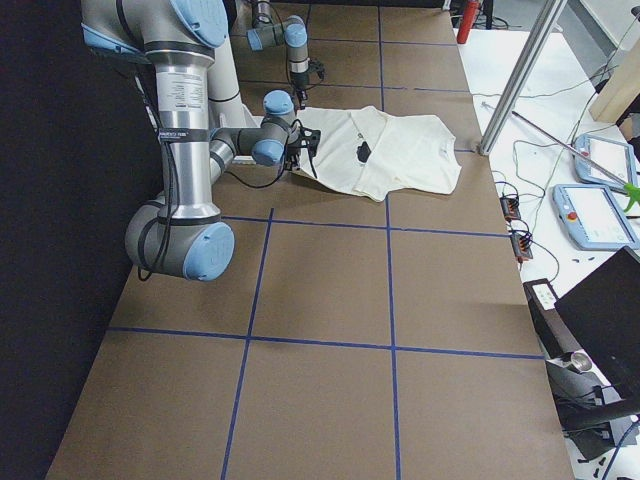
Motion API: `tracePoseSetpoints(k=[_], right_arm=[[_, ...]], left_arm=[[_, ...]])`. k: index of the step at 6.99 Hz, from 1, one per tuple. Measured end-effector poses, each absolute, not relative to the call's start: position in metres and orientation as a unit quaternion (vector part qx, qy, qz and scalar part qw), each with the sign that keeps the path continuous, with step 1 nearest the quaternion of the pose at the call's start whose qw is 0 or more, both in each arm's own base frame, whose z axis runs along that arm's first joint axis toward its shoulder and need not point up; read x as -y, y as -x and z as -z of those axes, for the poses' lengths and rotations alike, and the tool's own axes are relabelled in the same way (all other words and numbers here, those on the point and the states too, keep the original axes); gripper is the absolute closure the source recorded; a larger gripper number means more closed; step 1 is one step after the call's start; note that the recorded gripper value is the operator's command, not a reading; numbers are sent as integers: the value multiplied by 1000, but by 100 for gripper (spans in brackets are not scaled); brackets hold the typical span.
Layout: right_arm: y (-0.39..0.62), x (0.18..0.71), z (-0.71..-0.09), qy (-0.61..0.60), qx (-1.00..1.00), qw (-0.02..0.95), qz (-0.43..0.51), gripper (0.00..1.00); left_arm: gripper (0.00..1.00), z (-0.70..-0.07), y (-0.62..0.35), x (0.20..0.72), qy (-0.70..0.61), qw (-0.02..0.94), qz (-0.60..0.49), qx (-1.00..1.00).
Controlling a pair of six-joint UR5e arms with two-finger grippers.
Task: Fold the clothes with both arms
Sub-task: 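Lower both grippers to the hem corners nearest the robot and grasp, then lift the hem with both grippers and fold it toward the collar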
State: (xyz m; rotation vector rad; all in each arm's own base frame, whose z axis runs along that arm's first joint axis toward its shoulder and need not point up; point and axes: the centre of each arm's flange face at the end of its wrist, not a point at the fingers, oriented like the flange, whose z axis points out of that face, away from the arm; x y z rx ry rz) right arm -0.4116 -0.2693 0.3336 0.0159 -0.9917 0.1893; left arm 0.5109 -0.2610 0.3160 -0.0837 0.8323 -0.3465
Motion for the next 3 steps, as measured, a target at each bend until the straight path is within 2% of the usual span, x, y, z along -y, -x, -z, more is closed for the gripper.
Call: tracePoseSetpoints(k=[3], right_arm=[[401, 269, -329, 3, 482, 872, -84, 100]], left_arm=[[100, -300, -479, 253, 38, 903, 159, -398]])
